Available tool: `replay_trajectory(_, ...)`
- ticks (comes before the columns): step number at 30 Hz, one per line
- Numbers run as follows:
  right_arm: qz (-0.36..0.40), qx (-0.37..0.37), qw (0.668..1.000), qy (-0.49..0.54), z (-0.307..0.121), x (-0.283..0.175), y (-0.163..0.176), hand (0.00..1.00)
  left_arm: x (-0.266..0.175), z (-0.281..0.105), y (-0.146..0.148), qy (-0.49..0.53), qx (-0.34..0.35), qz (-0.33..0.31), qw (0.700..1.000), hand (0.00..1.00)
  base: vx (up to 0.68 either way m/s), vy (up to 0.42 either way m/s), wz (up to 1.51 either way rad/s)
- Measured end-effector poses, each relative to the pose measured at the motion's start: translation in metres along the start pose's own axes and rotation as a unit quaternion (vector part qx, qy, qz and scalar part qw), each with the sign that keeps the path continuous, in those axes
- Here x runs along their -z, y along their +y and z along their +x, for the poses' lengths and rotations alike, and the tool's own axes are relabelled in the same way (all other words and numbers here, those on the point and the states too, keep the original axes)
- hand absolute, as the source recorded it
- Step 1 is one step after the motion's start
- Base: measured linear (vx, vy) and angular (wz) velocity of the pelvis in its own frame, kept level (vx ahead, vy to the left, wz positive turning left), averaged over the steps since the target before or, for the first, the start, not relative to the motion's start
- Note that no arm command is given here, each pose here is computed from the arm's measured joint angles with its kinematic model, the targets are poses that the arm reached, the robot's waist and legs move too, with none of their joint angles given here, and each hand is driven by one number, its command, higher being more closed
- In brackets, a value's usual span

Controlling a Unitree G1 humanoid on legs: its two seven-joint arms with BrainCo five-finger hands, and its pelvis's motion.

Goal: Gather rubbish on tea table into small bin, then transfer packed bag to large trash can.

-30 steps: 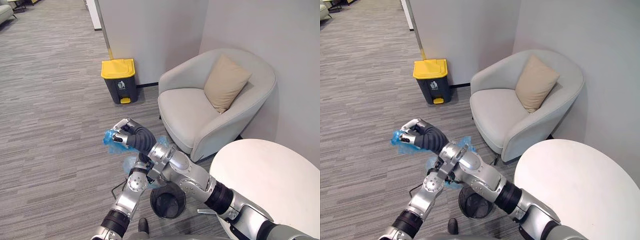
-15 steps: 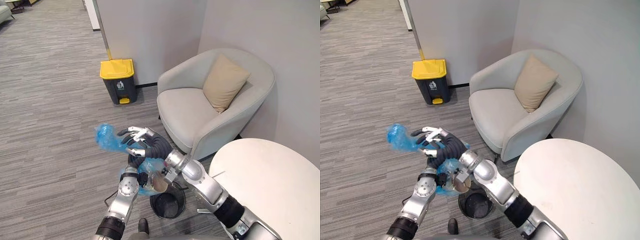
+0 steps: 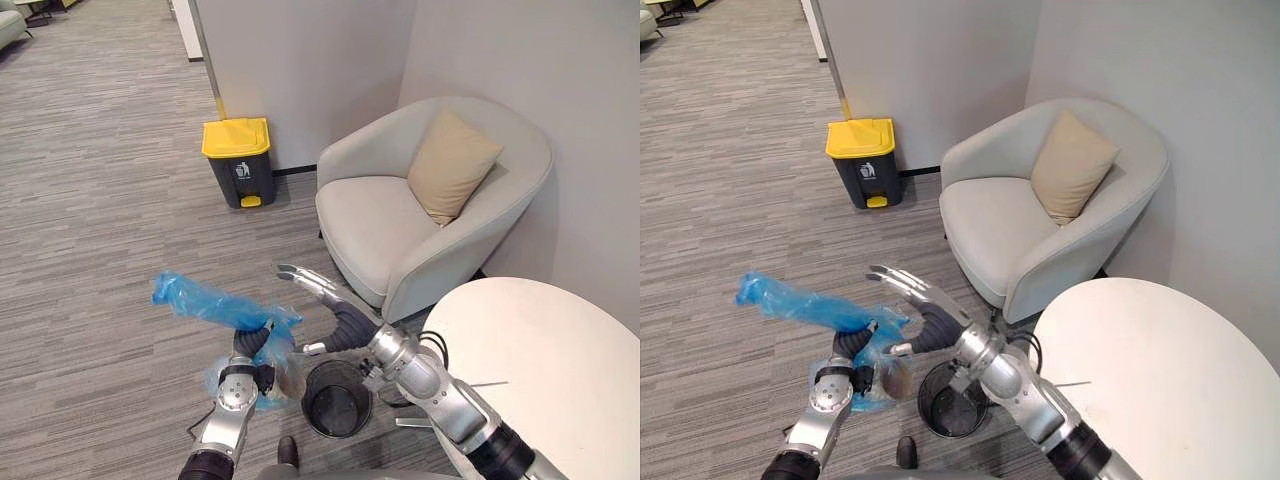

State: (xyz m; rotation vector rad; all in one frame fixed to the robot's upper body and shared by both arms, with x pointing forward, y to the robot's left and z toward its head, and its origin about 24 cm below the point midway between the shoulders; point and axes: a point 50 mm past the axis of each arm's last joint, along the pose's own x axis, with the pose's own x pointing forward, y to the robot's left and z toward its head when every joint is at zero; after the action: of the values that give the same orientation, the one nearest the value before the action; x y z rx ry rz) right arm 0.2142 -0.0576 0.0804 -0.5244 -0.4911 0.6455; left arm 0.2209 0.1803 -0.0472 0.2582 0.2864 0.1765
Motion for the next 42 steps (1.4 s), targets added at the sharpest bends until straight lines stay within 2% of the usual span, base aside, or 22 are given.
replay_trajectory(4,0.041,0.050,0.989,0.133,-0.034,0.046,-0.002,0.00,0.016,-0.009,0.014,0.030,-0.025,-0.008,0.999,1.00,0.00,0.000,-0.02)
replay_trajectory(5,0.074,0.073,0.975,0.198,-0.052,0.067,0.000,0.00,0.023,-0.013,0.020,0.044,-0.031,-0.021,0.998,1.00,0.00,0.000,0.00)
replay_trajectory(9,0.141,0.122,0.927,0.326,-0.092,0.107,0.008,0.00,0.049,-0.023,0.033,0.099,-0.044,-0.042,0.993,1.00,0.00,0.000,-0.04)
replay_trajectory(15,0.217,0.166,0.859,0.433,-0.135,0.136,0.027,0.00,0.079,-0.043,0.042,0.164,-0.053,-0.059,0.983,1.00,0.04,0.004,-0.05)
replay_trajectory(16,0.237,0.174,0.839,0.458,-0.147,0.140,0.034,0.00,0.086,-0.047,0.044,0.181,-0.056,-0.059,0.980,1.00,0.06,-0.003,0.00)
replay_trajectory(20,0.258,0.179,0.816,0.485,-0.159,0.145,0.042,0.00,0.095,-0.053,0.043,0.200,-0.047,-0.059,0.977,1.00,0.06,-0.005,-0.02)
replay_trajectory(30,0.260,0.191,0.808,0.493,-0.161,0.150,0.038,0.00,0.107,-0.062,0.040,0.228,-0.035,-0.061,0.971,1.00,0.05,-0.007,-0.08)
replay_trajectory(34,0.252,0.193,0.820,0.476,-0.144,0.155,0.026,0.00,0.104,-0.059,0.039,0.224,-0.034,-0.062,0.972,1.00,-0.04,0.022,-0.25)
replay_trajectory(39,0.239,0.204,0.826,0.467,-0.139,0.155,0.018,0.00,0.086,-0.044,0.037,0.182,-0.031,-0.068,0.980,1.00,-0.09,0.005,0.34)
replay_trajectory(42,0.242,0.188,0.831,0.465,-0.139,0.150,0.027,0.00,0.070,-0.035,0.039,0.145,-0.036,-0.074,0.986,1.00,-0.09,-0.113,0.94)
